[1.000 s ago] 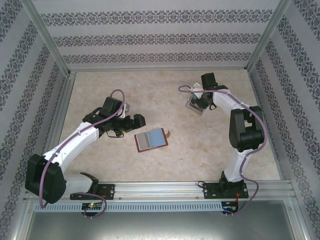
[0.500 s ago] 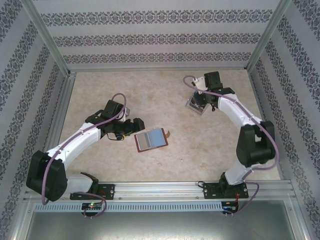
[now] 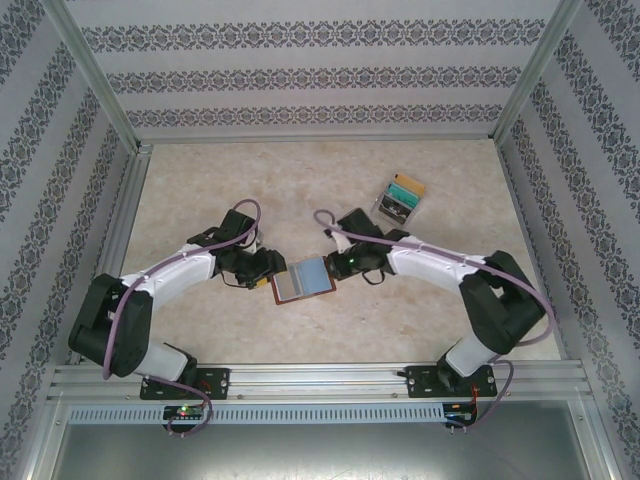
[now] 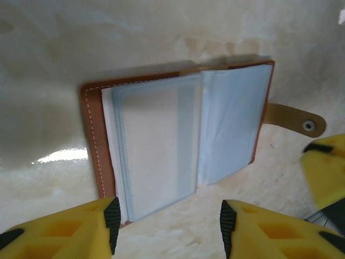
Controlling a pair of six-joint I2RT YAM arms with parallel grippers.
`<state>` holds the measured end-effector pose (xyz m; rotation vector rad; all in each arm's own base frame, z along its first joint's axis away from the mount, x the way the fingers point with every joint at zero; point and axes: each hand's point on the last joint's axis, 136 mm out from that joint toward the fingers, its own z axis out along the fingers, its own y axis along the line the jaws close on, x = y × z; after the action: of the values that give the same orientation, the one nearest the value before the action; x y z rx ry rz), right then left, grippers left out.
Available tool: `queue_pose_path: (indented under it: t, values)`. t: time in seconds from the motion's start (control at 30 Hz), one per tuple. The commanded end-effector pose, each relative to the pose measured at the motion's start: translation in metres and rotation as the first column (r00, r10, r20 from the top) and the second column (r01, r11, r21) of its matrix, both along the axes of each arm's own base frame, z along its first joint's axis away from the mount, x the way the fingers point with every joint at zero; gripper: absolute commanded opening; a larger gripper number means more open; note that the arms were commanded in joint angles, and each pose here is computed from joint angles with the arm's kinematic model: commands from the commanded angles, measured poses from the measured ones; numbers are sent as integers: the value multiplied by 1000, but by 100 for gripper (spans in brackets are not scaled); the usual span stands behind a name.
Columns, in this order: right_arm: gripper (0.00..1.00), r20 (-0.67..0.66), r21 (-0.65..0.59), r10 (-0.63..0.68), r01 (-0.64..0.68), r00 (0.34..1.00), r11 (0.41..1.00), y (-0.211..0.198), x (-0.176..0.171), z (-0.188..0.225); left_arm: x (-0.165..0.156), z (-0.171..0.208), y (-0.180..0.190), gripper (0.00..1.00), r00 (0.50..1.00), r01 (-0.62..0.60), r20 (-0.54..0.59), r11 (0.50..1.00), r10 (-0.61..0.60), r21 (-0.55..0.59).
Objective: Take the credit cards out of the card holder
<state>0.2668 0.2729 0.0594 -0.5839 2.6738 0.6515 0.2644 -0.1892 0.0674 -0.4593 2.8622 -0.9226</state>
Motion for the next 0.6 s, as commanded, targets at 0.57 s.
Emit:
queue_pose_path:
  t: [0.57]
  values:
    - [24, 15, -65, -124, 125, 992, 990, 4, 4, -15, 10, -20, -11, 48, 1000, 1, -16, 999, -2, -39]
